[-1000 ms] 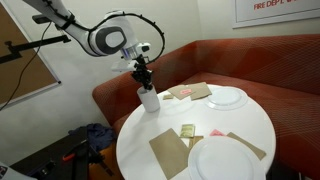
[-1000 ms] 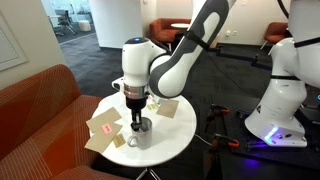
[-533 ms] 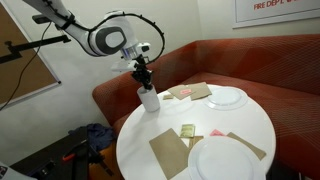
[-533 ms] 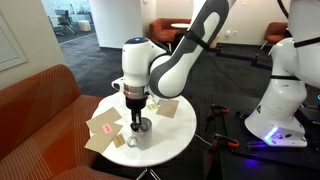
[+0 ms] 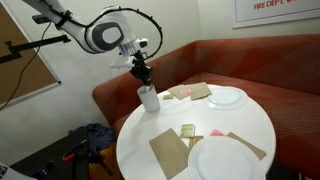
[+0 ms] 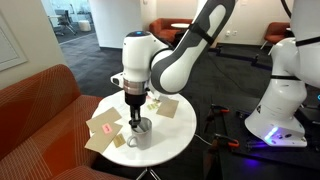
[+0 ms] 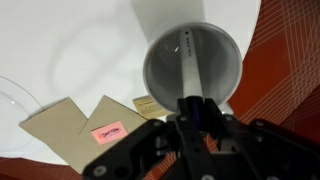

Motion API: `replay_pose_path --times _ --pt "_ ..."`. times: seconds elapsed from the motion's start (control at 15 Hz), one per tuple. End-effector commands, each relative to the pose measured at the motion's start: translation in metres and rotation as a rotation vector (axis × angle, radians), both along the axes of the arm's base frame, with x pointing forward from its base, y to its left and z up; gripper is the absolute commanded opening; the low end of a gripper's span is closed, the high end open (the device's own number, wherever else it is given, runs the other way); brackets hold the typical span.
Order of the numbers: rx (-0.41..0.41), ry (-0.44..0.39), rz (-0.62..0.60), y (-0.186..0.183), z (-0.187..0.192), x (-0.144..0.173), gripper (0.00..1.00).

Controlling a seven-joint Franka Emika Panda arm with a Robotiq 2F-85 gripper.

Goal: Remove the marker from the mug cup and place it on the table

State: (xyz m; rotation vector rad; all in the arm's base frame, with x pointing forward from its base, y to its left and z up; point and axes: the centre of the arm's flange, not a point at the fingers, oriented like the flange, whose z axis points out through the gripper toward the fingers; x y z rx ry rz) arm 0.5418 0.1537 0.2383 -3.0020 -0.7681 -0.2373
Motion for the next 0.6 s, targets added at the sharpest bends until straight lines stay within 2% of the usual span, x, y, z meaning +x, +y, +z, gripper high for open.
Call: replay_pose_path --times 0.0,0.53 --pt "-0.003 -0.051 -0.003 -0.004 0.028 -0.024 0.05" --pt "0.006 -0.151 -0.028 -0.017 0.085 -0.047 0.05"
